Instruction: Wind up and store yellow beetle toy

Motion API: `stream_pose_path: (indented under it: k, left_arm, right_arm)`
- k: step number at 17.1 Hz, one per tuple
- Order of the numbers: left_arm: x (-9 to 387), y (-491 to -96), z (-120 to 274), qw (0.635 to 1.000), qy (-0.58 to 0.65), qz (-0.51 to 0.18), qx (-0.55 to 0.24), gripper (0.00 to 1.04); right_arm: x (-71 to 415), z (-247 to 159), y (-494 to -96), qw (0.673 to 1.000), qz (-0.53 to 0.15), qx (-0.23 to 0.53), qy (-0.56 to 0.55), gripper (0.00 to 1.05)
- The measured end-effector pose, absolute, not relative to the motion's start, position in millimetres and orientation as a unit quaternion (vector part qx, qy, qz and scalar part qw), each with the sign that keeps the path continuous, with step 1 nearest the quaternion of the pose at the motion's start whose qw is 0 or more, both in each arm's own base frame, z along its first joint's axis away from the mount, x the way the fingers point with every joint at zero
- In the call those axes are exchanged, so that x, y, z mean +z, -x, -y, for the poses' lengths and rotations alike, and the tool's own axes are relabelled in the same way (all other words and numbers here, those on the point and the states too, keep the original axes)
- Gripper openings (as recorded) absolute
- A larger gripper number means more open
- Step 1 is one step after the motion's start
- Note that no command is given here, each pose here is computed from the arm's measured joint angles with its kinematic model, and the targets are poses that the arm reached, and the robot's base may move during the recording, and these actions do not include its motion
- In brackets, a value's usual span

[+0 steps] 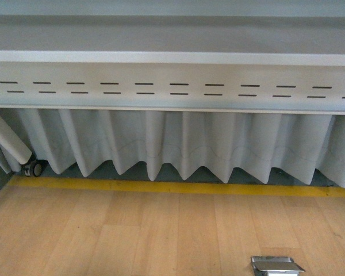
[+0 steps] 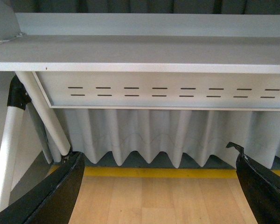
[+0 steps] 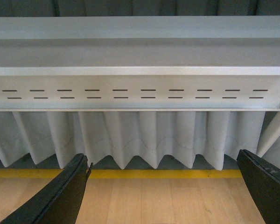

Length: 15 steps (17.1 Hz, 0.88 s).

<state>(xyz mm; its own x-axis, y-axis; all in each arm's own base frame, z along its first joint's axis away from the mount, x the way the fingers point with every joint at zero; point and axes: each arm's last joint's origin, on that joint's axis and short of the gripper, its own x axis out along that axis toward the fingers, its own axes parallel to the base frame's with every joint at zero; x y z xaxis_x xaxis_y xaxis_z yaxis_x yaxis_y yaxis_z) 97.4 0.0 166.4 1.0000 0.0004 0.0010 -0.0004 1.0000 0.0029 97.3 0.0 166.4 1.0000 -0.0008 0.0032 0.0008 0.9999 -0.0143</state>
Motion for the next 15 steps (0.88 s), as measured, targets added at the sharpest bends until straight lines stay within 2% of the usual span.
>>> stream_pose_path:
  k: [15]
  left_arm:
    - [166.4,-97.4,0.0,1.0,-0.001,0.0,0.0,0.98]
  right_arm:
    - [166.4,0.0,-97.3,1.0,0.001,0.0,0.007,0.98]
